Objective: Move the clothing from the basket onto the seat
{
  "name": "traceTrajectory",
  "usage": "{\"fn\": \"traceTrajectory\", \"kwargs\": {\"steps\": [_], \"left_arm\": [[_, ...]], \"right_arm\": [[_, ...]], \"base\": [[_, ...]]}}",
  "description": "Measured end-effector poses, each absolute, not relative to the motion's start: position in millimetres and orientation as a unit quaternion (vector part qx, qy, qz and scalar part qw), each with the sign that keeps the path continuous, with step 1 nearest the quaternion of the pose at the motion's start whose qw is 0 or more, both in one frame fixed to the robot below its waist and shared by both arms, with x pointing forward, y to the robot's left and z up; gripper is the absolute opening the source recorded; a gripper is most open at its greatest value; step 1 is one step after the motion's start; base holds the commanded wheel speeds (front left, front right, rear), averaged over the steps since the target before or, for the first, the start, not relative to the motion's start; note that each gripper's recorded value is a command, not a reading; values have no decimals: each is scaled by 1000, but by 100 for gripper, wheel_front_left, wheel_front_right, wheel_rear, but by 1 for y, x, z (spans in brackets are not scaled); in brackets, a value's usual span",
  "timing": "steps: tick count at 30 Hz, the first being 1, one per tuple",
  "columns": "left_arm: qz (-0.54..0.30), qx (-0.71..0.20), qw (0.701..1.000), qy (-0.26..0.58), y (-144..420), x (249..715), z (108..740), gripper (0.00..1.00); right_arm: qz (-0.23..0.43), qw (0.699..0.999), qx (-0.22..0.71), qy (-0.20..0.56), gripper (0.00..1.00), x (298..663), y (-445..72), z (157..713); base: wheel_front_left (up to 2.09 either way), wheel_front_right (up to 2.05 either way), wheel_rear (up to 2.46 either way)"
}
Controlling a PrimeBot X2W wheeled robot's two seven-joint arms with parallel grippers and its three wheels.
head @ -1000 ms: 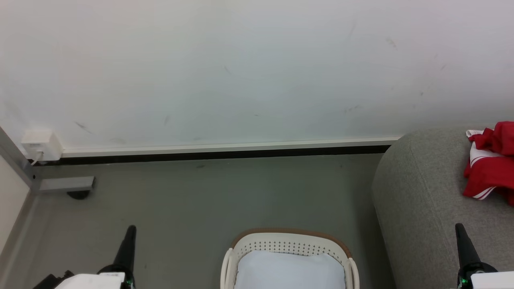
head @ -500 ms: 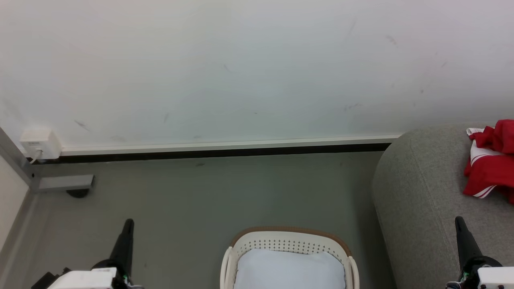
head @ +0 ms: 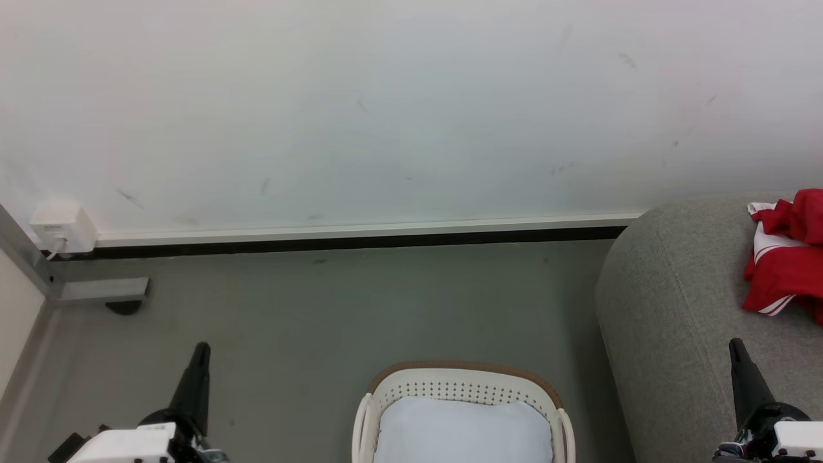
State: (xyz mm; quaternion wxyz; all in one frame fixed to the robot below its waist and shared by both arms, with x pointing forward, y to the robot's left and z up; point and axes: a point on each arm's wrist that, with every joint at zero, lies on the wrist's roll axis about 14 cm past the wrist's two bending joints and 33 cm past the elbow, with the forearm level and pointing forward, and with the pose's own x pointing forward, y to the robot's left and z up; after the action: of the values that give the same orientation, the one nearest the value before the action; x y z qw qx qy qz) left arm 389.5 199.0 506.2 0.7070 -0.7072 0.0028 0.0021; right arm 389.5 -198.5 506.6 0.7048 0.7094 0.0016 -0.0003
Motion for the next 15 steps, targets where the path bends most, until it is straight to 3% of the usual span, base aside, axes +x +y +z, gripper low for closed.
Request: {"fn": "traceTrajectory", "kwargs": {"steps": [15], "left_arm": [[2, -707, 707, 3, 199, 389, 506, 0]], "right_arm": [[0, 705, 709, 1, 0, 390, -199, 507]], "base": [[0, 0, 0]]}}
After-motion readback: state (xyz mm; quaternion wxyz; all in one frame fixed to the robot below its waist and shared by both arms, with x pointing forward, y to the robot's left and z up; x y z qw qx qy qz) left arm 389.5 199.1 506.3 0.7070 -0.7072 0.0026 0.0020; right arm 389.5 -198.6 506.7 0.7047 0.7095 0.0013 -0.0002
